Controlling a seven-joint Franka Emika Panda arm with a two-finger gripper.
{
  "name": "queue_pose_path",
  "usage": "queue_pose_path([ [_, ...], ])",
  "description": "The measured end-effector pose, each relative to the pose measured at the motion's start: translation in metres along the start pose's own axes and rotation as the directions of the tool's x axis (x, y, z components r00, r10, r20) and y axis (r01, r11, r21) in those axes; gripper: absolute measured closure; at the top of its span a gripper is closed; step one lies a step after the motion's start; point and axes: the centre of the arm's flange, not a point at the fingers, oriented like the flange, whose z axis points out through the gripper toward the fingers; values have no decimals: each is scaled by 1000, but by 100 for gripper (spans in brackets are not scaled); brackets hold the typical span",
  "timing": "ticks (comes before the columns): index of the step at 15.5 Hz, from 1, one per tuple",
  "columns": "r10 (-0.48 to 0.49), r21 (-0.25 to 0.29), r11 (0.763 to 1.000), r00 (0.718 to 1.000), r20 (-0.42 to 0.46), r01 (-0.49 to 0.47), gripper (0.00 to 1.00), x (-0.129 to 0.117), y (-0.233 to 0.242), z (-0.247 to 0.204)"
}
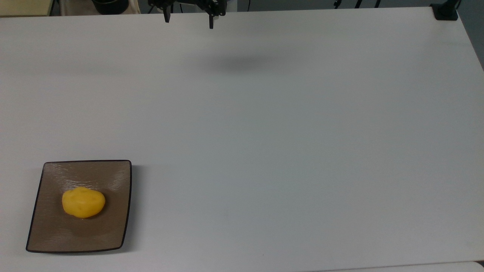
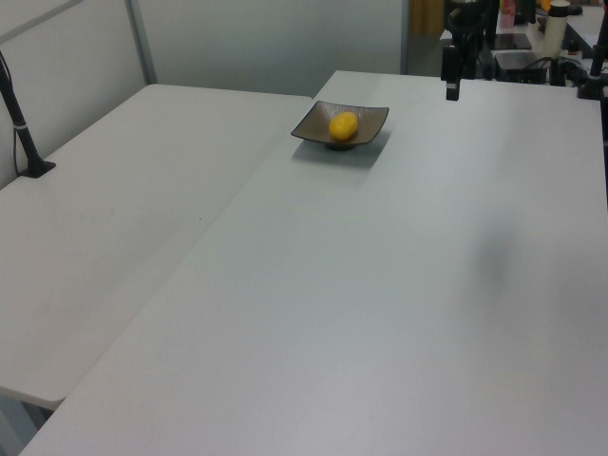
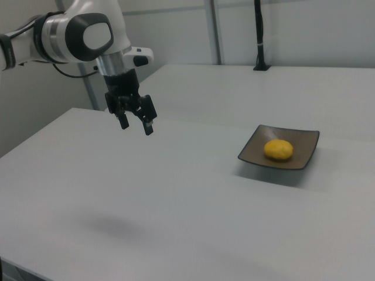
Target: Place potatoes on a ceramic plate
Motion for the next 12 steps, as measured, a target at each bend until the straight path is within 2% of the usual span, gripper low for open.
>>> queue_pose_path([
  [12,22,38,999,999,27,-23,0,-4,6,11],
])
